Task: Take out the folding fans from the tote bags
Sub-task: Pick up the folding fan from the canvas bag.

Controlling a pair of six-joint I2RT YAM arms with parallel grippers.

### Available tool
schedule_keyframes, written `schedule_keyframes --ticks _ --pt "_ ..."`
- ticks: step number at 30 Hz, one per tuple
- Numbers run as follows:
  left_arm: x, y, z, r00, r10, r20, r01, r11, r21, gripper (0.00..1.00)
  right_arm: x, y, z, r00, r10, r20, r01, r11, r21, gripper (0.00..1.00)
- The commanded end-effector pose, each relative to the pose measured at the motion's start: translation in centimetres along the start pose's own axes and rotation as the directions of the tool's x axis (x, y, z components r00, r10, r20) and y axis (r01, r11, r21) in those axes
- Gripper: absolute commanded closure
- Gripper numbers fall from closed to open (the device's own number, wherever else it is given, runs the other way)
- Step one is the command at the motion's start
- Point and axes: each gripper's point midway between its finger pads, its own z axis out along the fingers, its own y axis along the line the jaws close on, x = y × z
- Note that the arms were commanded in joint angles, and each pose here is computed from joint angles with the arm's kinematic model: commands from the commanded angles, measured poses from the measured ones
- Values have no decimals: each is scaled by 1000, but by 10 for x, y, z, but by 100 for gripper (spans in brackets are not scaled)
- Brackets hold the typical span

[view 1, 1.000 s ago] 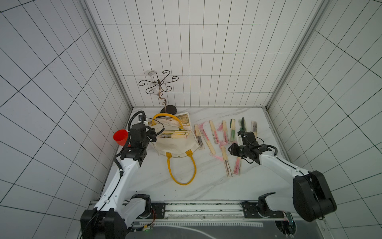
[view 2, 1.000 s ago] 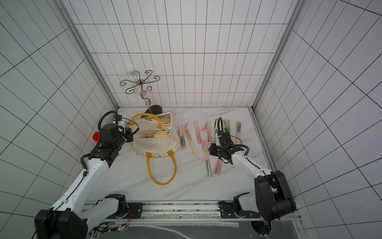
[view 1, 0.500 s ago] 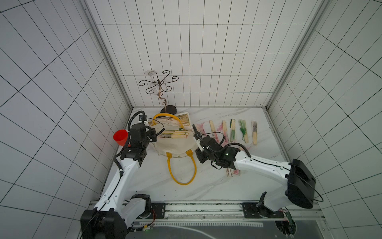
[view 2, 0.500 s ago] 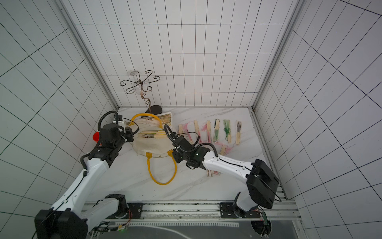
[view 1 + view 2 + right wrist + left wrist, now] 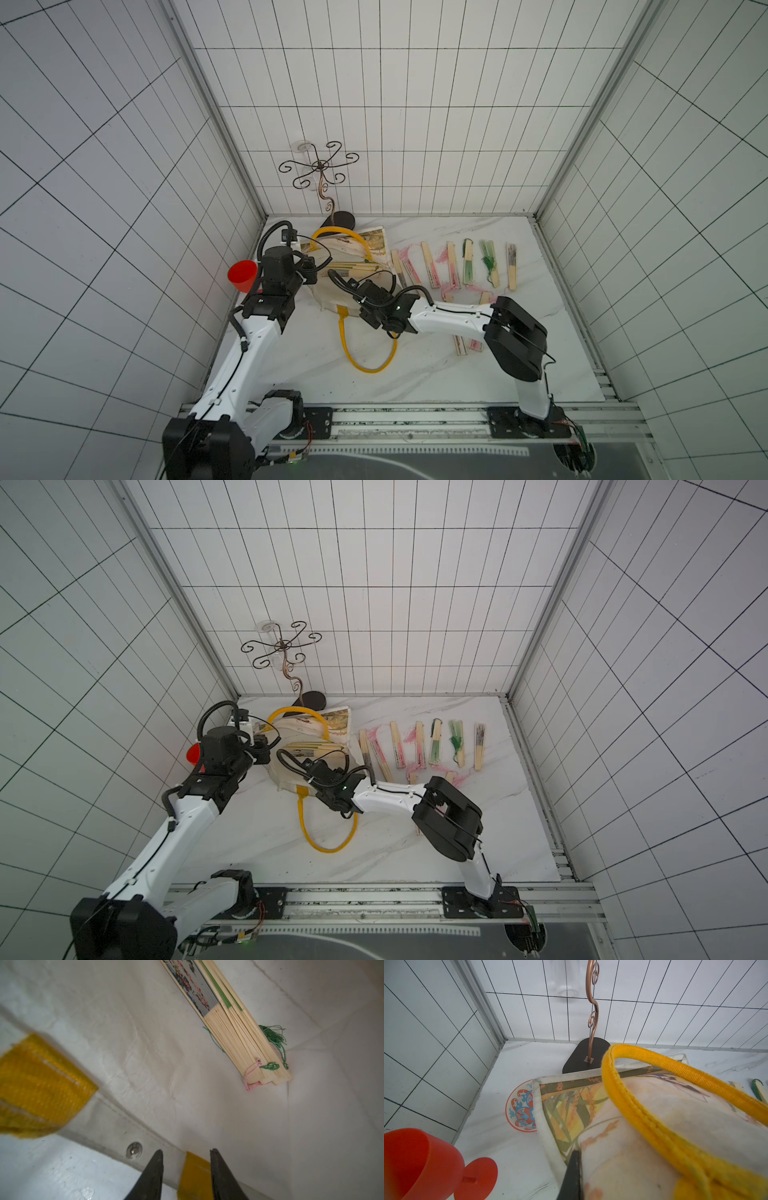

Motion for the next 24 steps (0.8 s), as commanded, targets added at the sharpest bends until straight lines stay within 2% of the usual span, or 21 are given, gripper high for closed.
schedule_keyframes --ticks 1,6,14,24 --pt "-28 -5 -9 997 -1 80 -1 1000 24 100 -42 -31 0 996 32 83 -35 999 40 60" --pt "-30 -5 -11 996 1 87 -3 1000 27 100 -41 -49 19 994 57 89 -61 997 50 60" --pt "-28 -9 -9 997 1 80 -5 999 51 100 -44 -59 51 997 -9 76 -1 991 131 56" --pt "-26 -14 -7 998 5 69 -10 997 75 100 -61 -65 75 994 5 109 -16 994 108 41"
